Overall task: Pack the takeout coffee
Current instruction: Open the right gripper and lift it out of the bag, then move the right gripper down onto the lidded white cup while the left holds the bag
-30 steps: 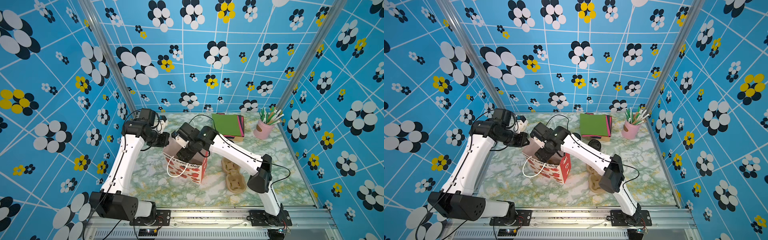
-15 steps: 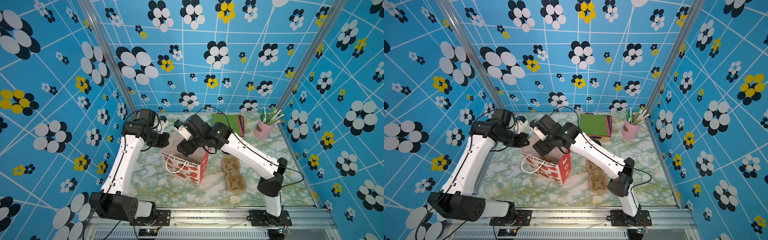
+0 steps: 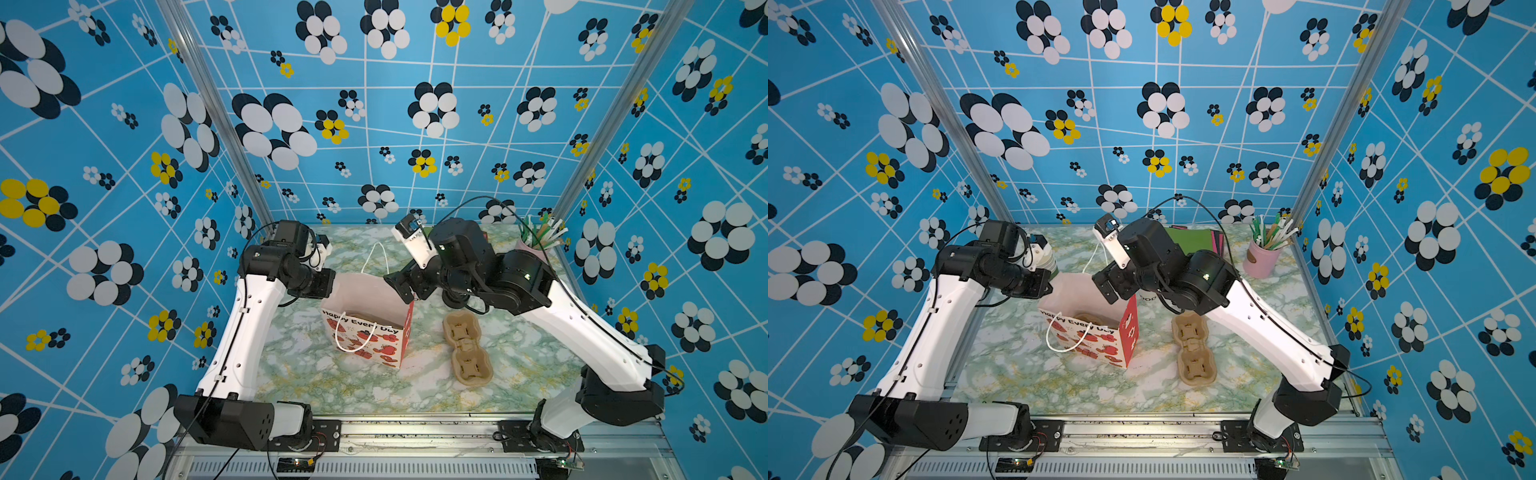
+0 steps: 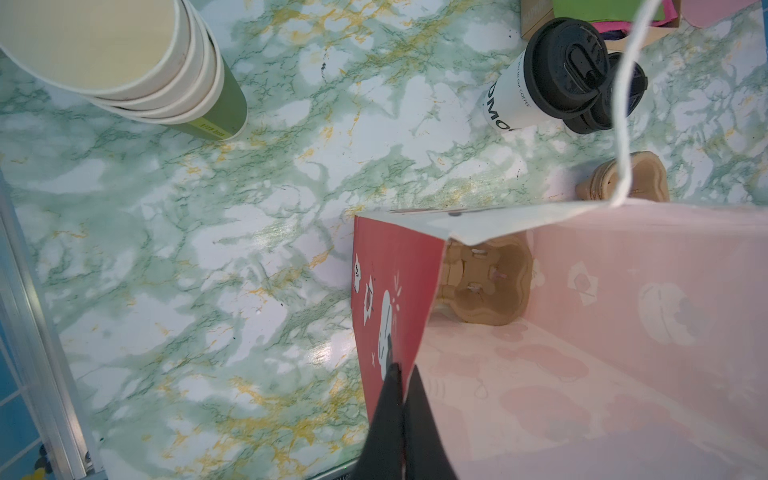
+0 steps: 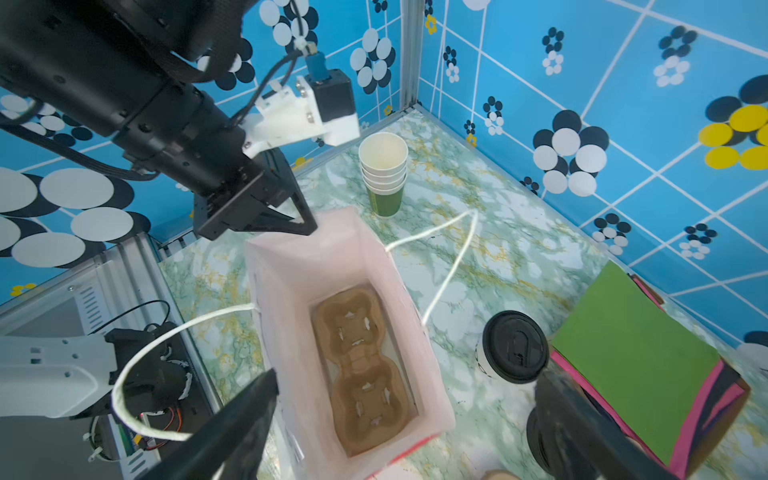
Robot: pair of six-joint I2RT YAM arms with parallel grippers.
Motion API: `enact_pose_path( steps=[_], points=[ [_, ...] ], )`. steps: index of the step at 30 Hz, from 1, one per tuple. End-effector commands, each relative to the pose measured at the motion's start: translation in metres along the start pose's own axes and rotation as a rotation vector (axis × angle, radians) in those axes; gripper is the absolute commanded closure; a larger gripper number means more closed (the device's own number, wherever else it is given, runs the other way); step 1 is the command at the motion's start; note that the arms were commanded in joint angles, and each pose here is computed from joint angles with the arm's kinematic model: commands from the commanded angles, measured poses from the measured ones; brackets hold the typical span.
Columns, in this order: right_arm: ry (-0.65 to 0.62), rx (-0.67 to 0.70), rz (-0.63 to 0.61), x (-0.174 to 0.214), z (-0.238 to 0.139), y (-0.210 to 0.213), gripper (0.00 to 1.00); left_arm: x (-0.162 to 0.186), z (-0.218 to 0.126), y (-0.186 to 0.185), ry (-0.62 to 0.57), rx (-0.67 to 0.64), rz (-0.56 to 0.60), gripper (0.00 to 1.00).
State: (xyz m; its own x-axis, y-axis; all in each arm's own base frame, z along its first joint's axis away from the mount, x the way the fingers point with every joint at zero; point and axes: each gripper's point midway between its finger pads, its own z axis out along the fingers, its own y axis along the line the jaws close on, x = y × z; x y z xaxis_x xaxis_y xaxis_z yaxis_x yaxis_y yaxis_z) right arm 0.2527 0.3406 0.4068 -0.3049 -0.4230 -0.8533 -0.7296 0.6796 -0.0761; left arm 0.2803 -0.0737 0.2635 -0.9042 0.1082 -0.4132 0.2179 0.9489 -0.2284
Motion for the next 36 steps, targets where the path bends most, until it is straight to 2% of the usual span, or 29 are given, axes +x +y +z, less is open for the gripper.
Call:
enact_pose_path(
  steps=[1, 7, 16, 22, 36],
  points=[
    [0.026, 0.094, 0.009, 0.015, 0.003, -0.028, 0.01, 0.01, -0.013, 0.01, 0.006, -0.052, -0.034, 1.0],
    [0.108, 0.162, 0.074, 0.048, 0.013, -0.064, 0.01, 0.017, -0.019, 0.02, -0.008, -0.072, -0.071, 1.0],
    [0.289, 0.269, 0.096, 0.09, 0.057, -0.095, 0.01, 0.027, -0.021, 0.032, -0.028, -0.075, -0.128, 1.0],
    [0.319, 0.243, 0.176, 0.101, 0.088, -0.106, 0.01, 0.028, -0.017, 0.033, -0.022, -0.061, -0.127, 1.0],
    [0.534, 0.181, 0.177, 0.146, 0.162, -0.115, 0.01, 0.025, -0.007, 0.029, -0.025, -0.019, -0.131, 1.0]
  ],
)
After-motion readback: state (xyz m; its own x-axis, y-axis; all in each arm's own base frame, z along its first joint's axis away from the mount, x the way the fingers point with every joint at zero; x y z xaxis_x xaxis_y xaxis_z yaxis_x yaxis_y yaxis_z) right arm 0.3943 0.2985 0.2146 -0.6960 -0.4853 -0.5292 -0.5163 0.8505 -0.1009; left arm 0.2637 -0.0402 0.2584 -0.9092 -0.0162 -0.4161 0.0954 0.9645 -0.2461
